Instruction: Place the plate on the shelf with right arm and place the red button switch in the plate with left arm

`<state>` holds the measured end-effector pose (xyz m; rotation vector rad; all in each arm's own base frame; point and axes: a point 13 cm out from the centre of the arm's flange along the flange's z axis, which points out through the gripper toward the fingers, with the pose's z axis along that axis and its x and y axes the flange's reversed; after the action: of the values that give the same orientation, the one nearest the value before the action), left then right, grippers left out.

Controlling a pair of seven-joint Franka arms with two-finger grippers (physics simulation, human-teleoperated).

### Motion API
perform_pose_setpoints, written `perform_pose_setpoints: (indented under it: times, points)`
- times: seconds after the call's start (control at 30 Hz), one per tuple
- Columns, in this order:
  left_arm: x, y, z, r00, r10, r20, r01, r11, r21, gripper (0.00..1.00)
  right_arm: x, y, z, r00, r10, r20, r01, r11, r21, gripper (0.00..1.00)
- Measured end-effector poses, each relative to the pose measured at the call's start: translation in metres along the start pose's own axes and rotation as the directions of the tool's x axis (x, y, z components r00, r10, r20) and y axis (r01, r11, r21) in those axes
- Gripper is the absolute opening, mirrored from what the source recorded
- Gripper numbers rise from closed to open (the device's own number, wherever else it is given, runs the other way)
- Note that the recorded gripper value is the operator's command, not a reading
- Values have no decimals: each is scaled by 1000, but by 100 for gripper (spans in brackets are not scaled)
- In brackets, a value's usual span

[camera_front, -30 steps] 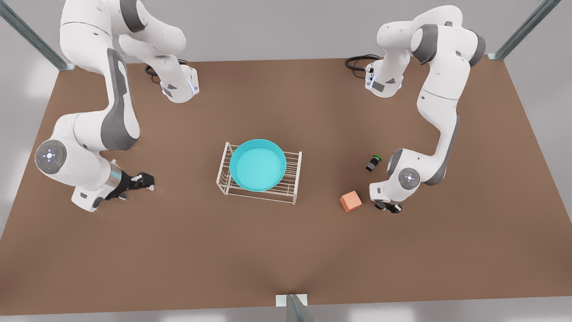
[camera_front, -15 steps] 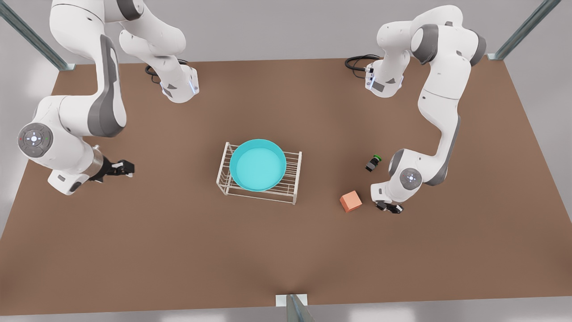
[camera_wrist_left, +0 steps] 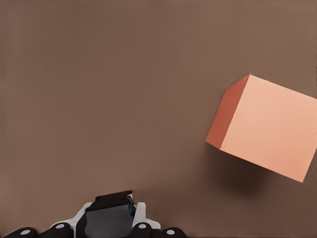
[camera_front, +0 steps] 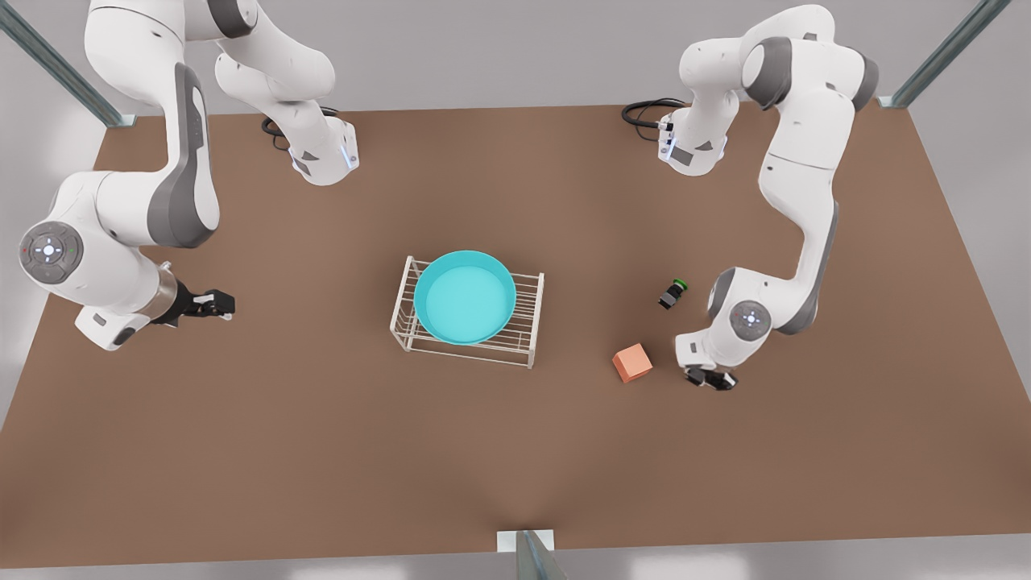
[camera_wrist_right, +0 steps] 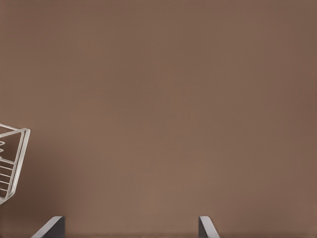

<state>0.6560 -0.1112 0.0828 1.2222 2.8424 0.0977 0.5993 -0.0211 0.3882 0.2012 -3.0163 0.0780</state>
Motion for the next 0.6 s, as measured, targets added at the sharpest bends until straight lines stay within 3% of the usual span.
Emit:
perform_pose_setpoints:
  times: [0.23, 0.4, 0.6]
  points:
    - [-72, -17, -149, 995, 11, 96, -6, 999, -52, 47, -2, 5, 4, 1000, -2, -7, 2, 1000, 0, 100]
    - [-132, -152, -240, 990, 80, 115, -83, 996, 24, 47, -2, 5, 5, 1000, 3, -8, -3, 1000, -1, 100]
    - [-175, -342, -267, 991, 107, 77, -116, 987, 116, 47, -3, 5, 4, 1000, 7, -5, -7, 1000, -1, 100]
